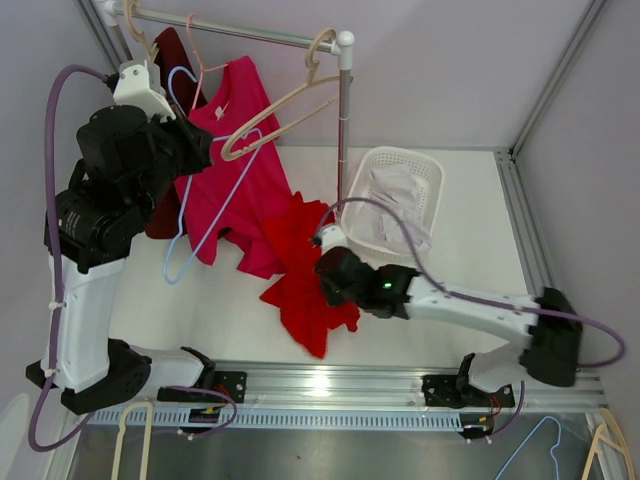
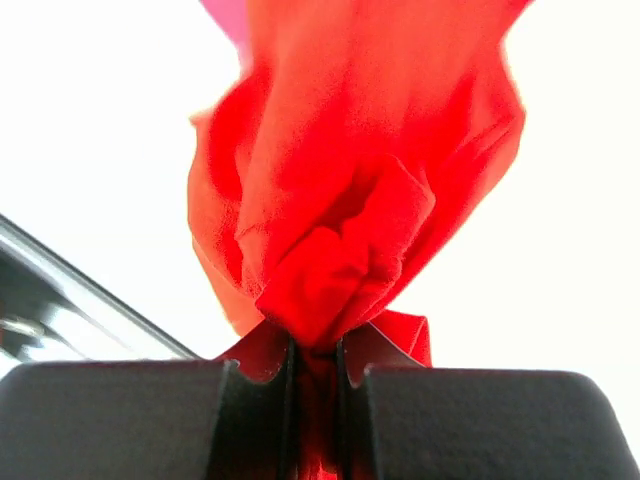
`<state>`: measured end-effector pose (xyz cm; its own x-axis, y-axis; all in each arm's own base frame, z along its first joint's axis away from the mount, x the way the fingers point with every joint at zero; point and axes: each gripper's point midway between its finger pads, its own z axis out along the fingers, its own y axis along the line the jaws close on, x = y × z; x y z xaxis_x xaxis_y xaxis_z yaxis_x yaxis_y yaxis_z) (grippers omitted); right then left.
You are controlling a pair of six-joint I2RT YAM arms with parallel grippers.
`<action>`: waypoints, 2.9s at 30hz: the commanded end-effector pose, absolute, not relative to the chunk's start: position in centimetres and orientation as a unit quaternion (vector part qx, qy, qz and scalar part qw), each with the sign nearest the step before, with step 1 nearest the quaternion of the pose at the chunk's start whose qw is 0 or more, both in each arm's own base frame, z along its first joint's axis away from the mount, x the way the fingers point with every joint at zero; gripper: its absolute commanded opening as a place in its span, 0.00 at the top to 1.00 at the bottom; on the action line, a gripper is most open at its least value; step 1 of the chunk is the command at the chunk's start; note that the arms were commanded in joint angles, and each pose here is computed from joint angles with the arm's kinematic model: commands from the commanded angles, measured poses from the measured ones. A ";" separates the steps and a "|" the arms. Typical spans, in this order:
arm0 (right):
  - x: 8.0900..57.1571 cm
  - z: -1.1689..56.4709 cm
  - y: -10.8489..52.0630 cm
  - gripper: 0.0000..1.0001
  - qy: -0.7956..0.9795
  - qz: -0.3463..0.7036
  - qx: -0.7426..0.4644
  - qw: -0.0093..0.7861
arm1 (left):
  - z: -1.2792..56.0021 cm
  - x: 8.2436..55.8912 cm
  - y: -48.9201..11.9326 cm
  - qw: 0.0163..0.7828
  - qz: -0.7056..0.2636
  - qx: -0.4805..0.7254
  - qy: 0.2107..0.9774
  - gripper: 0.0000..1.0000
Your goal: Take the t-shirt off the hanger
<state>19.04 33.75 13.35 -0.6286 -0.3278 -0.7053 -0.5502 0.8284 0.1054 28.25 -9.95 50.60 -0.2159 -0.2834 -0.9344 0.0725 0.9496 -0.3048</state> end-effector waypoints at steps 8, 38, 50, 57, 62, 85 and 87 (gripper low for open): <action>27.5 37.1 20.8 1.00 0.791 0.199 -0.034 0.577 | 53.8 29.5 -8.5 0.675 -0.130 -0.105 0.719 0.99; 46.7 41.3 12.8 1.00 0.776 0.200 0.047 0.597 | 52.5 36.5 -9.6 0.712 -0.096 -0.098 0.689 0.99; 43.2 10.1 15.1 1.00 0.934 0.144 0.097 0.314 | 53.2 39.3 -14.7 0.719 -0.162 -0.008 0.676 0.99; 43.5 9.0 14.7 0.86 0.943 0.123 0.087 0.296 | 55.0 39.5 -14.7 0.735 -0.155 0.004 0.660 0.99; 44.1 12.2 14.7 0.80 0.932 0.132 0.080 0.327 | 54.8 40.5 -15.5 0.731 -0.159 0.011 0.663 0.99; 45.1 10.2 13.9 0.06 0.946 0.075 0.073 0.306 | 52.3 46.7 -19.4 0.722 -0.155 0.050 0.673 0.99; 45.1 12.1 13.5 0.02 0.940 0.070 0.076 0.324 | 52.2 46.8 -19.5 0.721 -0.155 0.049 0.674 0.99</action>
<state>44.36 14.80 6.51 -0.8504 0.1734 -0.4967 0.0853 0.9771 0.1951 47.37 -19.86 48.26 -0.0617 -0.1315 -0.9894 0.2780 0.9498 -0.1436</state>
